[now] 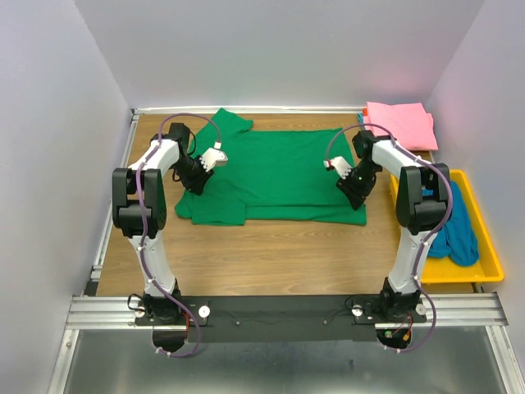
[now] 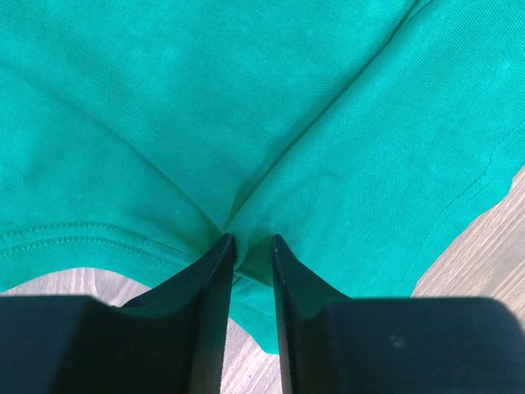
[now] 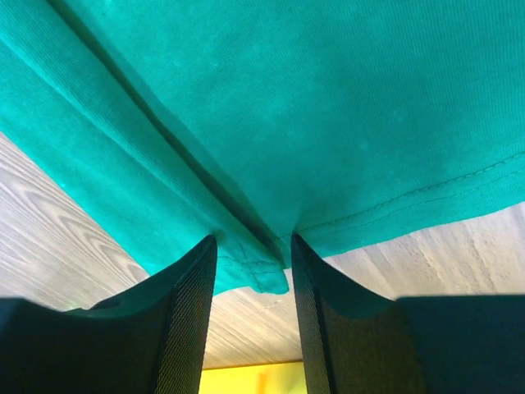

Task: Fold and stack the t-shirts
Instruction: Fold the flattened tshirt in 1/3 of the way

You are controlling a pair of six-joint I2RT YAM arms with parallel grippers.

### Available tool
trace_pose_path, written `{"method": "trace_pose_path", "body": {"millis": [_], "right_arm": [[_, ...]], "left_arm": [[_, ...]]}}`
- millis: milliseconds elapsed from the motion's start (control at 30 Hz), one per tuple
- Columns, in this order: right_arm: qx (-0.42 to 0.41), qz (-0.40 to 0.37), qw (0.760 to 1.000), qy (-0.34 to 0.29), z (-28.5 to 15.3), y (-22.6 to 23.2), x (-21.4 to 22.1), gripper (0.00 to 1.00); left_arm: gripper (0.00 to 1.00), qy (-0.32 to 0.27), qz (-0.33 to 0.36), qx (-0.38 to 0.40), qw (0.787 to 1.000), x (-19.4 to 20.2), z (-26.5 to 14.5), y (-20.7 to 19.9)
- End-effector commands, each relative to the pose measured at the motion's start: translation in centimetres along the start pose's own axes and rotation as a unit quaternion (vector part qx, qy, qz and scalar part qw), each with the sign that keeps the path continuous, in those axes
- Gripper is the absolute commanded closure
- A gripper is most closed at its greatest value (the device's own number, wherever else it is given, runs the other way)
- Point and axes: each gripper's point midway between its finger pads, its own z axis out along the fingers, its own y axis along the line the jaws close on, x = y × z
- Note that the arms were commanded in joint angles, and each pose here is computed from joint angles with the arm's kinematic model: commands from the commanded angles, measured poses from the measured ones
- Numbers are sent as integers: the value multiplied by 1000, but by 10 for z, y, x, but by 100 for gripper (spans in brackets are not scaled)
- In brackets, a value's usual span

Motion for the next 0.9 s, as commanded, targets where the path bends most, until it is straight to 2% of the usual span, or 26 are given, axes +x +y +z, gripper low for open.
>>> {"method": "trace_pose_path", "body": {"millis": [0,233,300,367,633,867], "right_arm": [[4,-9,1000,21,3,-1,8,55],[21,-11,1000,10,-12,-1,3,85],[23,-11,1000,7,-19,0,3,95],[25,-13,1000,5,-23,2,2,100],[37,-20,999,-5,-40,-1,-8,99],[54,-29,998,-7,-50,-12,-18,100]], "left_arm": [[70,1,10,-6,1000,0,-8,-2],[97,-1,8,-9,1000,2,-24,-7],[100,-1,11,-11,1000,3,-30,-9],[100,-5,16,-17,1000,1,-37,-12],[100,-8,-2,-35,999,23,-57,-6],[100,-21,0,-42,999,17,-65,-1]]}}
